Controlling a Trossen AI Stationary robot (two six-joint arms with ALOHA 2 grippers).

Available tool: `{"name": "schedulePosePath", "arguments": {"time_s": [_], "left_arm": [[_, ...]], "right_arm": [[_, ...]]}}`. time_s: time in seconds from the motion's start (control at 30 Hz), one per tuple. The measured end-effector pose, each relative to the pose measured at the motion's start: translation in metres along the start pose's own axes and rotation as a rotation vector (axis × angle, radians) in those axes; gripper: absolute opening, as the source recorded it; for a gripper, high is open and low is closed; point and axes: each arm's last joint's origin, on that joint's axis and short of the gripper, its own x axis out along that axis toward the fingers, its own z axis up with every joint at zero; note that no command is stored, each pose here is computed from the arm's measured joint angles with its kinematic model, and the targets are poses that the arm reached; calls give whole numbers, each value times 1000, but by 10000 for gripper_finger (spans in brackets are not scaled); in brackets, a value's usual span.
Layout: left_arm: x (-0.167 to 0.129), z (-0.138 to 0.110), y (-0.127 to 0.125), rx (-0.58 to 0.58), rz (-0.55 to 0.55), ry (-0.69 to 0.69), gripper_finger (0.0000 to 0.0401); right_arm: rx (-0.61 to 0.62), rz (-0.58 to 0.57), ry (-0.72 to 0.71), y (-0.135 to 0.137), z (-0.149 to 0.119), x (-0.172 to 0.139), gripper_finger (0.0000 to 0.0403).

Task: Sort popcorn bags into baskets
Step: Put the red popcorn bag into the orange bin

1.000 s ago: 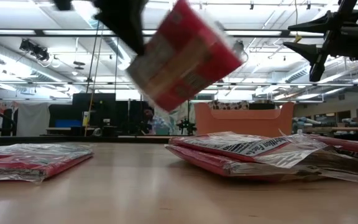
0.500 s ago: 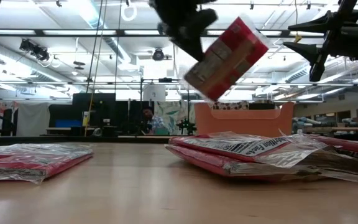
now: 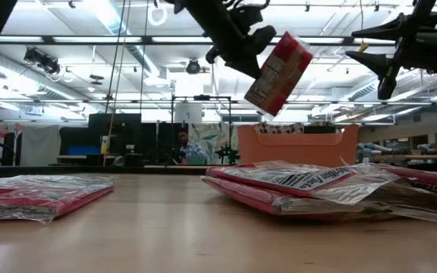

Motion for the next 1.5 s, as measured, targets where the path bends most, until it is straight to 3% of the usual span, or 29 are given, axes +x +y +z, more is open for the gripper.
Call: {"name": "schedulePosePath", "arguments": {"time_s": [0.13,0.47,0.67,0.8,1.03,1.33,1.5], "left_arm": [[19,-5,14,-118,7,-16,5],[71,-28,23,-417,59,-22,8],[76,-31,20,-429,67,-28,47],[67,-28,9,-281,36,-37,86],[31,-21,-38,164,-157,-82,103],[-30,-60,-118,604,-350,59,79],[-67,-83,-149,777,-441,120,78]], "right_arm": [[0,0,0,0,0,0,170],[0,1,2,0,0,0,170],[0,1,2,0,0,0,170],[0,0,2,0,0,0,170],[0,0,1,0,0,0,170],[0,0,1,0,0,0,170],[0,0,1,0,0,0,170]]}}
